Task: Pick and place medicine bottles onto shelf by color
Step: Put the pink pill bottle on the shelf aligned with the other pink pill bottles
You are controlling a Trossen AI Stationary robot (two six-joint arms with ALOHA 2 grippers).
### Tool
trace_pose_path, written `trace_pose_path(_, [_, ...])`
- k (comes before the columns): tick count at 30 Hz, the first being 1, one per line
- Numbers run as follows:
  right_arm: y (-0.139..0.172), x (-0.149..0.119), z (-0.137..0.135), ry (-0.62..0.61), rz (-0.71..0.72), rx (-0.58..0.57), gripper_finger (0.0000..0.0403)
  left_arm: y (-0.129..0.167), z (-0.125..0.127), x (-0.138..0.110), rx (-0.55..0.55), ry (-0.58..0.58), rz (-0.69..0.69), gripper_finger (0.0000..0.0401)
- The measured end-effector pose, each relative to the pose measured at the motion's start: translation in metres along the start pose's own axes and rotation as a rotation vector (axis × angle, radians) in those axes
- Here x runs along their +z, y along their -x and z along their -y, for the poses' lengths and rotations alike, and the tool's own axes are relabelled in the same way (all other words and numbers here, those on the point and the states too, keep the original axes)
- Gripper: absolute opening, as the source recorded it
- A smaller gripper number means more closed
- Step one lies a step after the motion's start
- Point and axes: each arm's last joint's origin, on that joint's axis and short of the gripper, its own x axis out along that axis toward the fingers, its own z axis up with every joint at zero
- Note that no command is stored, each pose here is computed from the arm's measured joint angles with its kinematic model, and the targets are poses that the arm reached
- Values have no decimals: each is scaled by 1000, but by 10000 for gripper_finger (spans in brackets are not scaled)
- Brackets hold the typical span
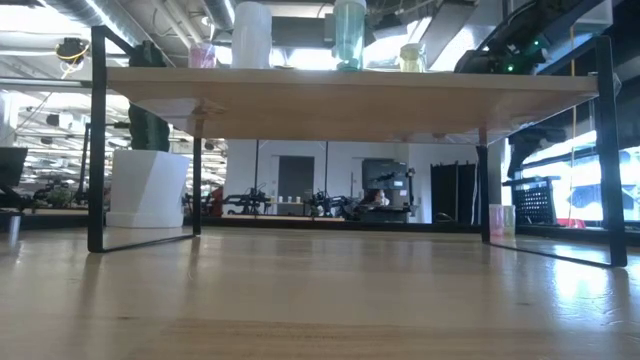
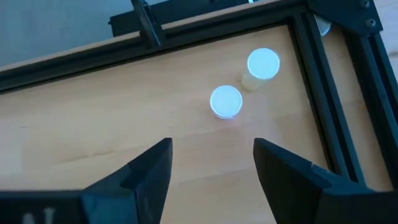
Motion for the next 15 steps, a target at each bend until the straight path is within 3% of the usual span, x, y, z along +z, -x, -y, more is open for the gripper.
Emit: trace_pose_path(15, [-33, -3, -11, 8, -36, -93, 227, 0, 0, 0, 0, 1, 0, 242])
